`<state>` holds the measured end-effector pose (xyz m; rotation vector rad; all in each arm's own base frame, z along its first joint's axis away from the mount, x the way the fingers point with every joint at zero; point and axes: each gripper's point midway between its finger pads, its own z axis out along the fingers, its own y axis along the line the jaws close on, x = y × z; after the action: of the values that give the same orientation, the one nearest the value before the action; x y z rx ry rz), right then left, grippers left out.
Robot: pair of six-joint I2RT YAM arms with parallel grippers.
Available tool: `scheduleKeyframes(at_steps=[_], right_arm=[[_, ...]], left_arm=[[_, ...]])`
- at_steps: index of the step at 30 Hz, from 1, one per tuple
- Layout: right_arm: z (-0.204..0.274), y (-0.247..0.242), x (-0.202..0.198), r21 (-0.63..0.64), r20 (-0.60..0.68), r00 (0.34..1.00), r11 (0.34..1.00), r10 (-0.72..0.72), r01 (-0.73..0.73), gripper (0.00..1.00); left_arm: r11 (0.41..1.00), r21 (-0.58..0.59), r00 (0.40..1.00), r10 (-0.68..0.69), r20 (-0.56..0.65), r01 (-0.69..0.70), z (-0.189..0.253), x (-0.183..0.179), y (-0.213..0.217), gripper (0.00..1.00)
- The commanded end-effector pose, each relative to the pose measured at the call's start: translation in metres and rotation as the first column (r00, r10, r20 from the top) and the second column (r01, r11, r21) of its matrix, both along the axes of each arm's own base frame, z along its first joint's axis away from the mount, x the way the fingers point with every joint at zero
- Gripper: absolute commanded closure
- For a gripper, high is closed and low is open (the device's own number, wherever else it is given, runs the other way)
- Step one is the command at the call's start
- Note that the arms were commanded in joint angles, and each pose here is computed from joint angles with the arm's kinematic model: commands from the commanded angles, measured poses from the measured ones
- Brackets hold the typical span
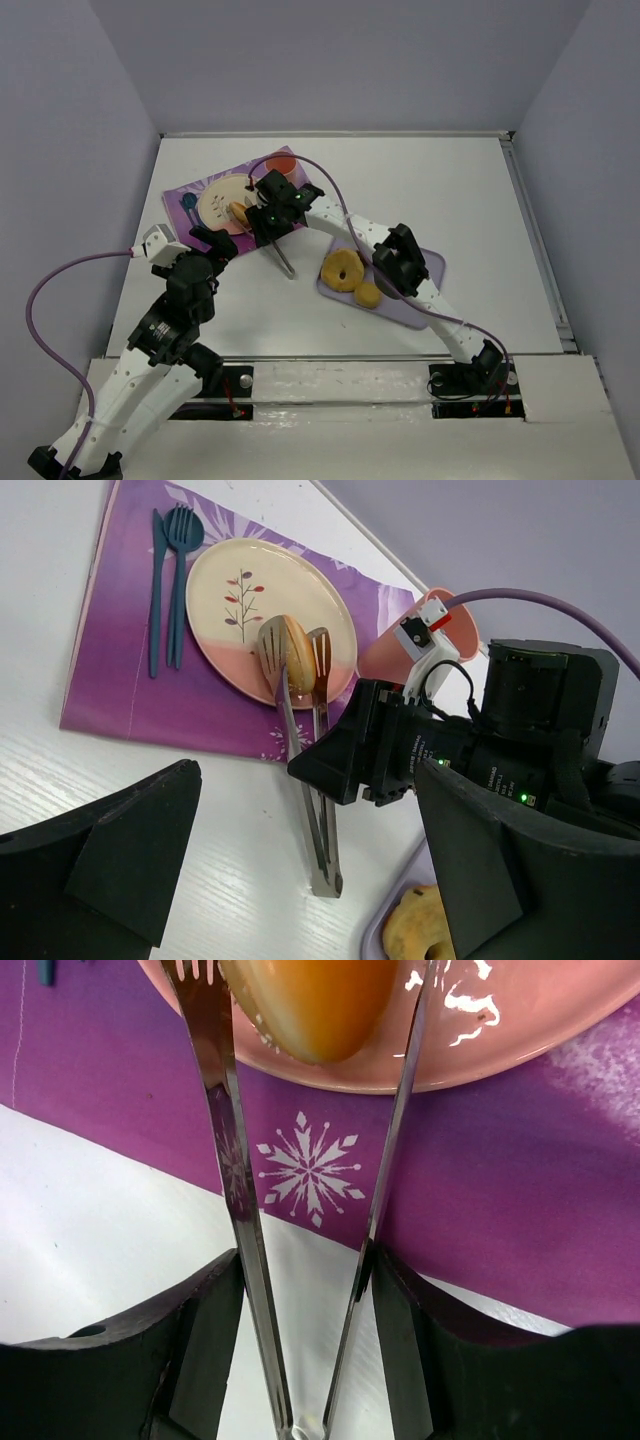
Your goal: Place the bread
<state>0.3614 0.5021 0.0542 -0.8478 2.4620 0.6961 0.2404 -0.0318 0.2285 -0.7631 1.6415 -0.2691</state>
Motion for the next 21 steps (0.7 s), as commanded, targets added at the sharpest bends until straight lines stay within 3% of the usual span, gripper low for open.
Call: scheduleKeyframes(at_steps=[1,21], right_arm=[[0.021,0.013,0.006,0.069,0.052,0.998,0.997,0.021,-0.025,0.42],[0.105,0.009,0.011,0.163,0.182,0.983,0.986,0.000,-0.031,0.43]], left_arm=[[0.997,-0.022,0.997,0.068,0.043,-0.067,0.009,0.000,0.011,0.01],[0.998,-0.017,0.997,0.065,0.043,-0.064,0.009,0.001,0.010,0.01]])
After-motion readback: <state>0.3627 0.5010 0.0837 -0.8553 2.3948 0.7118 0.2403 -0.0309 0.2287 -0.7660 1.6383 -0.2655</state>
